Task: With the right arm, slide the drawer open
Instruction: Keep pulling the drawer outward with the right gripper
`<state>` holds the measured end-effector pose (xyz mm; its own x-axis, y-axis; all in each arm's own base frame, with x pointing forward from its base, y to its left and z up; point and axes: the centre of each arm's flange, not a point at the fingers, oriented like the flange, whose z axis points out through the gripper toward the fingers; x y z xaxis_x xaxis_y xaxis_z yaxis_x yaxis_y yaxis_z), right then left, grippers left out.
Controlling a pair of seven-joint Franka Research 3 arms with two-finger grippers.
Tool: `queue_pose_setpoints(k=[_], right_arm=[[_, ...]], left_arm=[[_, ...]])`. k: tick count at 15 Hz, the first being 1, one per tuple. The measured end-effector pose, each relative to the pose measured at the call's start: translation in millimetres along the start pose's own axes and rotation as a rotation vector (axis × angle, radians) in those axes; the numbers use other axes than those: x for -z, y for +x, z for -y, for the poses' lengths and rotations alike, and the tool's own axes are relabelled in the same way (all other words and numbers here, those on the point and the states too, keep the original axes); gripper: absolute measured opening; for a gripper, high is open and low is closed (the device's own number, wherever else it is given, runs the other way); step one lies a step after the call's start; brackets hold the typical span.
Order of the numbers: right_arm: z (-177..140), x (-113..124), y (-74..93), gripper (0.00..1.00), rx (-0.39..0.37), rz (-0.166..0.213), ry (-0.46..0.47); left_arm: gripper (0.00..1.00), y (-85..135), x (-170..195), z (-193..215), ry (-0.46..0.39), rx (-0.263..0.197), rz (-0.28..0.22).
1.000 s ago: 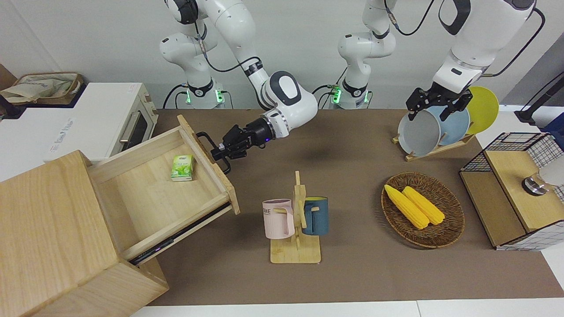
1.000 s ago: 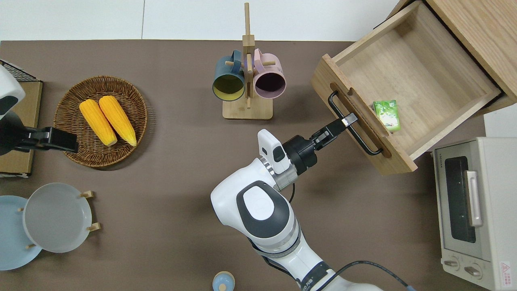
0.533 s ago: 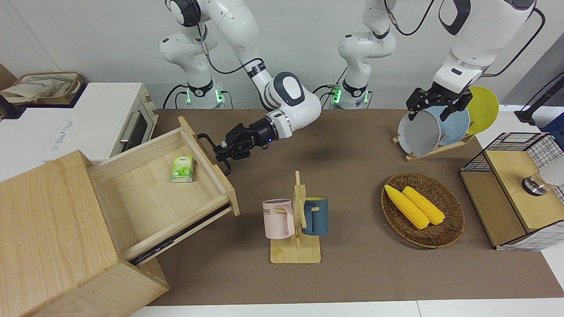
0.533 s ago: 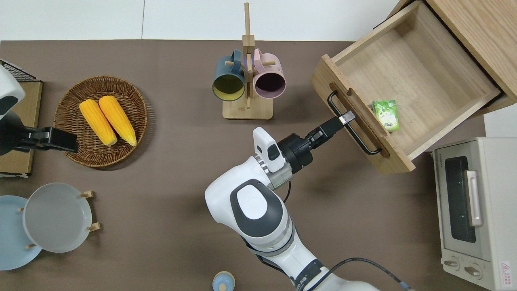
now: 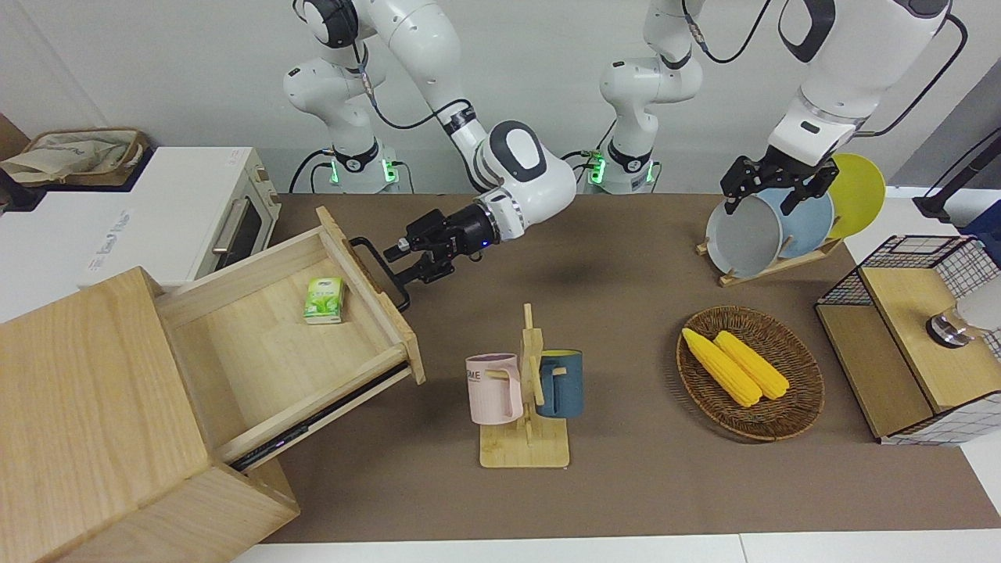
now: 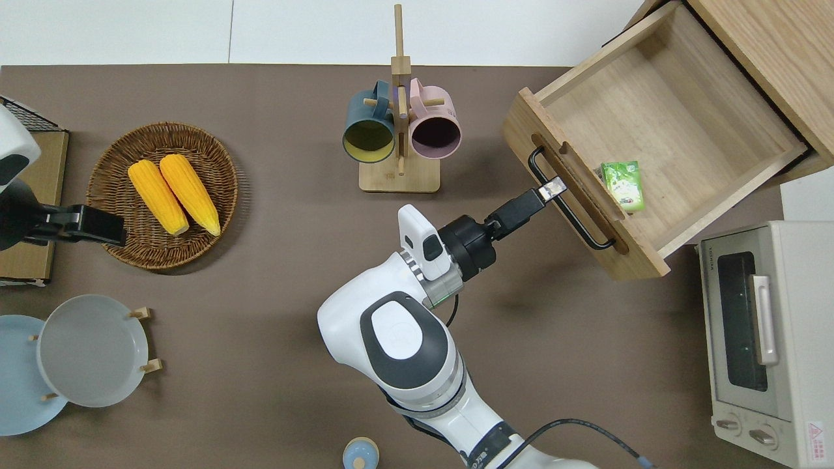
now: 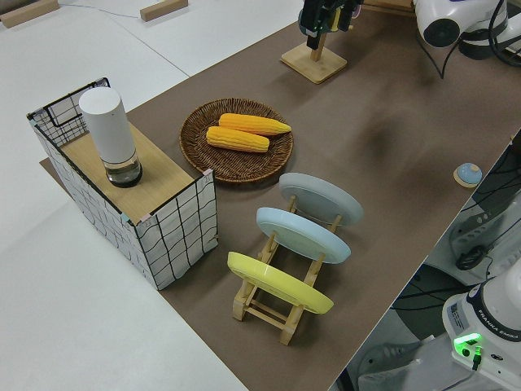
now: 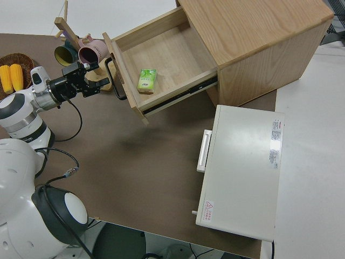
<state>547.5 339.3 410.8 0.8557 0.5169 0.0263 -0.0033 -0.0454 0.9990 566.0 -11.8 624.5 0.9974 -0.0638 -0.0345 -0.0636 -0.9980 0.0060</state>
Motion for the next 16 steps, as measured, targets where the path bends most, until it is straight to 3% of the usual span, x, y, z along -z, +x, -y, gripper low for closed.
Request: queue_pose_setpoints(k=[7, 16], right_arm=[[-6.5, 8.6, 1.1, 0.99, -0.046, 0.038, 0.084], [-76.5, 30.3, 12.0, 0.99, -0.196, 0.125, 0.354]], left_arm=[[1.0, 0.0, 0.0, 0.0, 0.0, 0.0, 0.0], [1.0, 0.0, 0.0, 0.0, 0.0, 0.0, 0.0]])
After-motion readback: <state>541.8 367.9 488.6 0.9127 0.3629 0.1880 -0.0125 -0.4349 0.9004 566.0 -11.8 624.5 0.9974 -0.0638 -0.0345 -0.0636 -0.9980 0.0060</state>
